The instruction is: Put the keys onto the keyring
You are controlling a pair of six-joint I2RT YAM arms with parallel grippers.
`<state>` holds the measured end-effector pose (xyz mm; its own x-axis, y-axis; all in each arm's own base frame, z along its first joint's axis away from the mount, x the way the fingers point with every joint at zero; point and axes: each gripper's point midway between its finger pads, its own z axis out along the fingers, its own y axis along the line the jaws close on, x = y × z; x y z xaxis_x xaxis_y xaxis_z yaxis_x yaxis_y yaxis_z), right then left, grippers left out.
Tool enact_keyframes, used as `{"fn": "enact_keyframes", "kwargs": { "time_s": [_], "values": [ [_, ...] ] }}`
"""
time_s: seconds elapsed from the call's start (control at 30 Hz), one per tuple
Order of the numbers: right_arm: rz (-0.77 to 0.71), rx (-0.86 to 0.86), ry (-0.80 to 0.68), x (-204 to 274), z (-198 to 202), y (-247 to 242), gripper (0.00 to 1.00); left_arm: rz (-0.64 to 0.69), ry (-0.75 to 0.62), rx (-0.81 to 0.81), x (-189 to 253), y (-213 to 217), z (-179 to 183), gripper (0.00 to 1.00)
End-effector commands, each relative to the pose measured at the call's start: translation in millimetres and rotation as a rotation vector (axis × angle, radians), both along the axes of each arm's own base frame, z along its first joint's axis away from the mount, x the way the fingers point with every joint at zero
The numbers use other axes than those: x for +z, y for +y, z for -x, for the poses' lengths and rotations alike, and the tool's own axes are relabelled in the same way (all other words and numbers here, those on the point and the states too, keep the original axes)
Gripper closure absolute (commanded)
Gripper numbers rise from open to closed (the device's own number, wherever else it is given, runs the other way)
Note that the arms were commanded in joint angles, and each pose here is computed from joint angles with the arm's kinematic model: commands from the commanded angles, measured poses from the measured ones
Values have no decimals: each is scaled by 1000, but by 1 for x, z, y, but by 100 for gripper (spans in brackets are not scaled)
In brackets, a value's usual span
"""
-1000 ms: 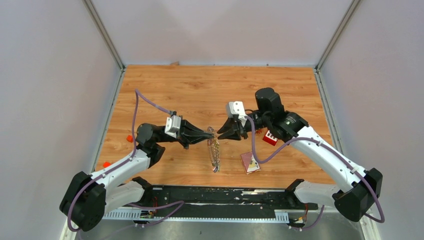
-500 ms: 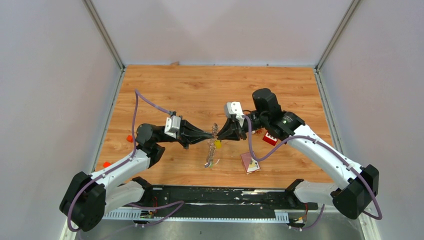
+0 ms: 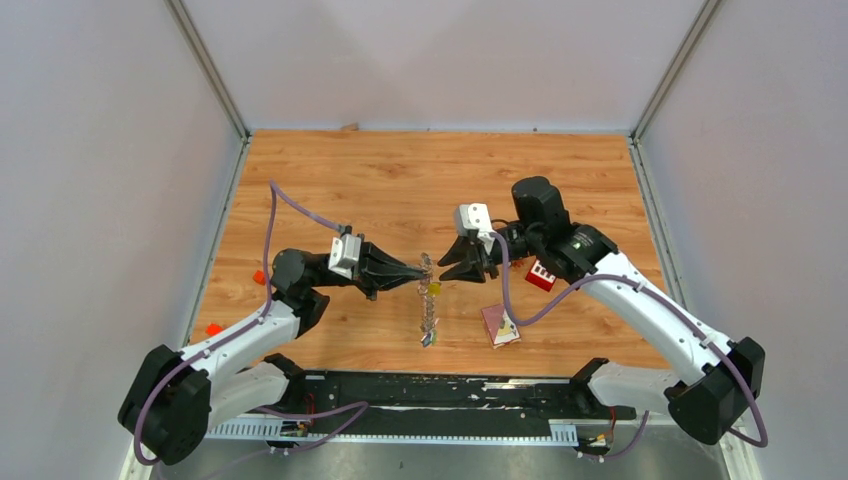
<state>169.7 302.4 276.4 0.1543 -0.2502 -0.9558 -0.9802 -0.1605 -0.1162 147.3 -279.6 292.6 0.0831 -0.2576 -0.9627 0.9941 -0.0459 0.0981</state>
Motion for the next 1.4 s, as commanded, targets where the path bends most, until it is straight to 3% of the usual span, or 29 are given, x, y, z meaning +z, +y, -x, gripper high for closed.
{"fn": "enact_keyframes", "kwargs": {
  "time_s": [0.0, 0.37, 0.6, 1.37],
  "values": [
    [-31, 2, -72, 18, 2, -6, 70, 49, -91, 12, 17, 4, 4, 100],
    [-39, 54, -52, 14, 14, -8, 61, 64, -90, 22, 22, 5, 2, 100],
    [-58, 11, -34, 26, 2, 0, 66, 58, -85, 22, 18, 4, 1, 100],
    [-54, 67, 9, 31, 11, 16, 66, 35, -72, 38, 9, 2, -5, 100]
  ]
}}
